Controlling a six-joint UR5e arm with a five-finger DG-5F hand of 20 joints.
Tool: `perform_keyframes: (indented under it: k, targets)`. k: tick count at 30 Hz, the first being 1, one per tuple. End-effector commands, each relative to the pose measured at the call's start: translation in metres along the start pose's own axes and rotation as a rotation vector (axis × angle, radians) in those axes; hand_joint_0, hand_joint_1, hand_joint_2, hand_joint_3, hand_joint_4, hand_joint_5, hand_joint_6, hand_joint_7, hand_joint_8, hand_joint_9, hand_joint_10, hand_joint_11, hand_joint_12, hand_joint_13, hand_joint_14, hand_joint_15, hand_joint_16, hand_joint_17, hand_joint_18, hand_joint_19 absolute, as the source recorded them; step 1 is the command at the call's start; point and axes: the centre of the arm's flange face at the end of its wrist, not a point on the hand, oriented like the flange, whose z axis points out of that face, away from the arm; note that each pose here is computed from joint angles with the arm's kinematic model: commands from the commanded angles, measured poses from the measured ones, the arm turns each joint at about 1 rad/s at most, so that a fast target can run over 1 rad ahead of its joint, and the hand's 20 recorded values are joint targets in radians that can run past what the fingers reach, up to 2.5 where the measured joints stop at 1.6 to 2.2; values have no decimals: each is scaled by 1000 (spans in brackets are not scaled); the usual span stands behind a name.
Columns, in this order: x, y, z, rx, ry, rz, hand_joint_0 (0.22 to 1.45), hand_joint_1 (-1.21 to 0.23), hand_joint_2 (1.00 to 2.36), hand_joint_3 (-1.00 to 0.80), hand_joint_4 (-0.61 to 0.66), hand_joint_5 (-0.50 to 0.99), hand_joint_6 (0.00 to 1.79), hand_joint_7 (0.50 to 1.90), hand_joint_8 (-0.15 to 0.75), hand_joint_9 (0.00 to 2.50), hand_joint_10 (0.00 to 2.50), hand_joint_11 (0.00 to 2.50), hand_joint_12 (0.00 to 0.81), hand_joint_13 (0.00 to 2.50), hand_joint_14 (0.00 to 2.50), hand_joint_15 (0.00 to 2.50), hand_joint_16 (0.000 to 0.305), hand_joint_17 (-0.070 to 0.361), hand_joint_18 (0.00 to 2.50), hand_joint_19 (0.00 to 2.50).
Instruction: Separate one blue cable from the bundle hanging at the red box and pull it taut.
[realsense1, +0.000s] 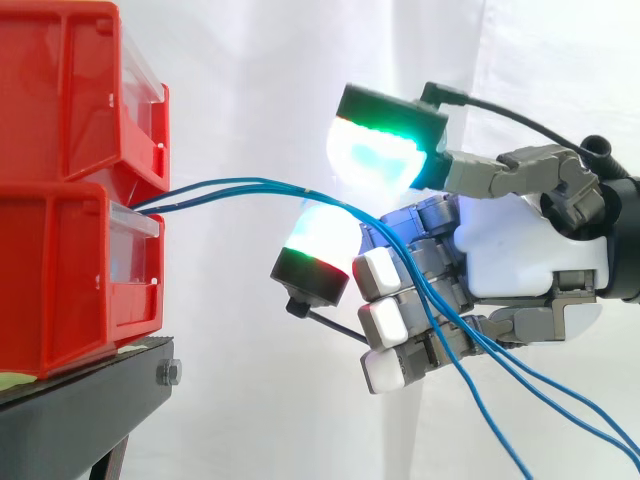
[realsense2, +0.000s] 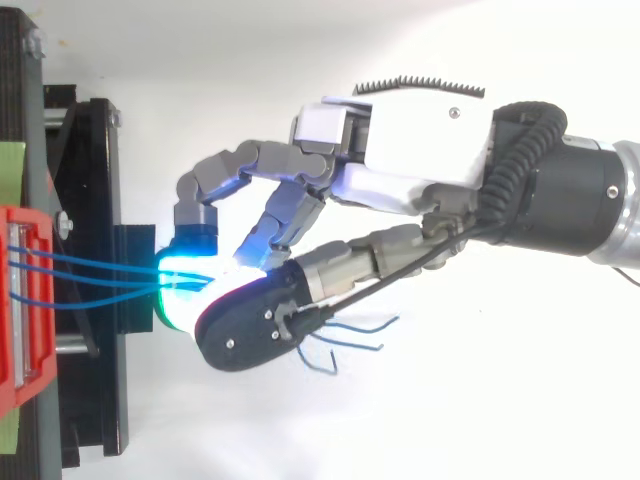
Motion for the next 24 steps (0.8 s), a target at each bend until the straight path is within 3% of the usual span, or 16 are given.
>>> perform_keyframes:
  k: [1,5,12,18,24]
  targets:
    - [0,0,0,-1,1,-4,590,-464,1000,-493,216,-148,705,1138,367,1096,16,590,399,1135,17,492,40,91,881,451]
    - [1,0,0,-2,4,-4,653,-497,1014,-316,201,-137,686,1153,365,1108,17,602,398,1140,19,497,40,91,887,452]
    - [-1,0,1,-4,3,-4,709,-682,1022,-29,213,-124,601,1247,361,1106,18,599,401,1138,17,498,40,91,878,448]
    - [0,-1,0,-2,0,-6,745,-761,1020,-84,207,-152,666,1181,348,1067,17,624,391,1113,18,499,39,88,860,461]
    - [0,-1,0,-2,0,-9,767,-865,1011,-352,203,-201,796,1044,331,985,17,675,395,1100,19,518,37,84,859,416]
